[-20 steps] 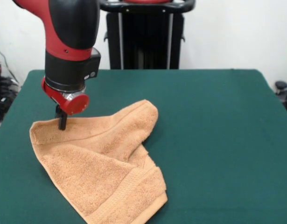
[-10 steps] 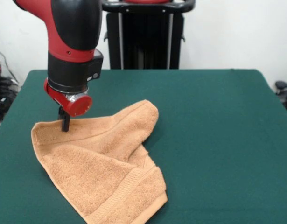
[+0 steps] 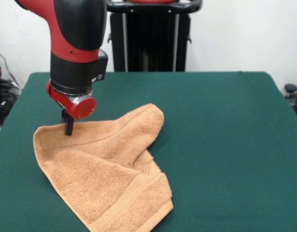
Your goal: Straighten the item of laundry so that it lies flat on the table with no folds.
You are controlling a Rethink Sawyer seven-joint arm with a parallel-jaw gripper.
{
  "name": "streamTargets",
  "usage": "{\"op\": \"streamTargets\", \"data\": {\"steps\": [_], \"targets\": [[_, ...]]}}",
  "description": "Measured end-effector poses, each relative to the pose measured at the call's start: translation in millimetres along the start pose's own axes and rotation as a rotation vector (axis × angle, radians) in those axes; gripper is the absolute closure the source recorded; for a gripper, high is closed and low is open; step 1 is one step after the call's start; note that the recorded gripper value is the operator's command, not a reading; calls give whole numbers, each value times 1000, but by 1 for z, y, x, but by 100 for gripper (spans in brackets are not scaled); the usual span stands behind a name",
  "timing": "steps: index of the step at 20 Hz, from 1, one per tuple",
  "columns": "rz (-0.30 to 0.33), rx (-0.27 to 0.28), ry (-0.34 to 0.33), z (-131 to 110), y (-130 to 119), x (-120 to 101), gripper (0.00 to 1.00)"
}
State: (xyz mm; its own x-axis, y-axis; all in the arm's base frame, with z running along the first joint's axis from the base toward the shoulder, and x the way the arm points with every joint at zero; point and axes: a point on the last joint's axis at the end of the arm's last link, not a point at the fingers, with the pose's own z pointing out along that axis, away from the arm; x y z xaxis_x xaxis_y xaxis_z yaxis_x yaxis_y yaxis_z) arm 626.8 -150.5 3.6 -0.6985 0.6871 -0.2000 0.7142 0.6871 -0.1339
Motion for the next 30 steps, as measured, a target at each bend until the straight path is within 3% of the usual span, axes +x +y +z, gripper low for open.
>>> {"op": "streamTargets", "data": {"steps": [9, 17, 27, 30], "targets": [[-32, -10, -40, -24, 0, -10, 100], [-75, -28, -83, -51, 15, -13, 100], [-171, -19, -151, -84, 54, 13, 100], [-220, -13, -176, -98, 72, 29, 100]]}}
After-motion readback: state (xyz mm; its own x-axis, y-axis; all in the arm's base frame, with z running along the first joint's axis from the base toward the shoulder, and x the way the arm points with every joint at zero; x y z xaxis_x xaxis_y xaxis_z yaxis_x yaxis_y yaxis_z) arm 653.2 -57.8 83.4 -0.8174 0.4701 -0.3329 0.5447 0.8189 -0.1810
